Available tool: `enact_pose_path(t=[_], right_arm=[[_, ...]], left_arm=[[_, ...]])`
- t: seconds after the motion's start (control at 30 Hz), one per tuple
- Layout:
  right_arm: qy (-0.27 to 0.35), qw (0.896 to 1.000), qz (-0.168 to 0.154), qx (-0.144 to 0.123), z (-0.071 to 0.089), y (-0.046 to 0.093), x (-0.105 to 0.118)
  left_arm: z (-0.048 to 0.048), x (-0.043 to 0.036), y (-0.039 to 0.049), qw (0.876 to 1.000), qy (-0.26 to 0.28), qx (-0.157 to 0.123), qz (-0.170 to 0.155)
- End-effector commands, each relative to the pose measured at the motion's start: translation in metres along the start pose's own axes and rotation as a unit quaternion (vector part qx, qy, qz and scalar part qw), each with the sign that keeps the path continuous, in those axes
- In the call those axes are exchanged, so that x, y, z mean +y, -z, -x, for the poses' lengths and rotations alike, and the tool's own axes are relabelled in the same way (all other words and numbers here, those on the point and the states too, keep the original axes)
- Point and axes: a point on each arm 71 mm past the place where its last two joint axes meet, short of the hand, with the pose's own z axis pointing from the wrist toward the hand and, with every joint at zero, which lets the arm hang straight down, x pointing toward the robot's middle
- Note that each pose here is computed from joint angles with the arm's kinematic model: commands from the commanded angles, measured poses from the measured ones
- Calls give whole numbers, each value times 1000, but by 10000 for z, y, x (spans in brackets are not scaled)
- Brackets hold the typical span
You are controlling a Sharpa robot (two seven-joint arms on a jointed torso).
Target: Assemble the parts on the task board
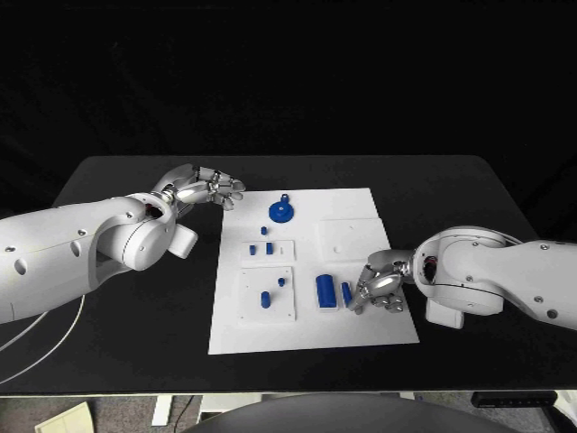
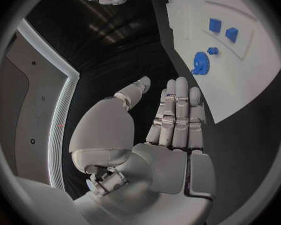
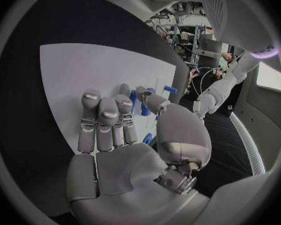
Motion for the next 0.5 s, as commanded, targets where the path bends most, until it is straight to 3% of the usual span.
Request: enact_pose_path(t=[0.03, 0.5], right_arm=[[12, 1000, -5, 2, -4, -9, -19], [15, 1000, -21, 3, -23, -58, 4]], left_arm=[[-15, -14, -3, 1000, 0, 6, -4], [-14, -11, 0, 1000, 0, 7, -3]])
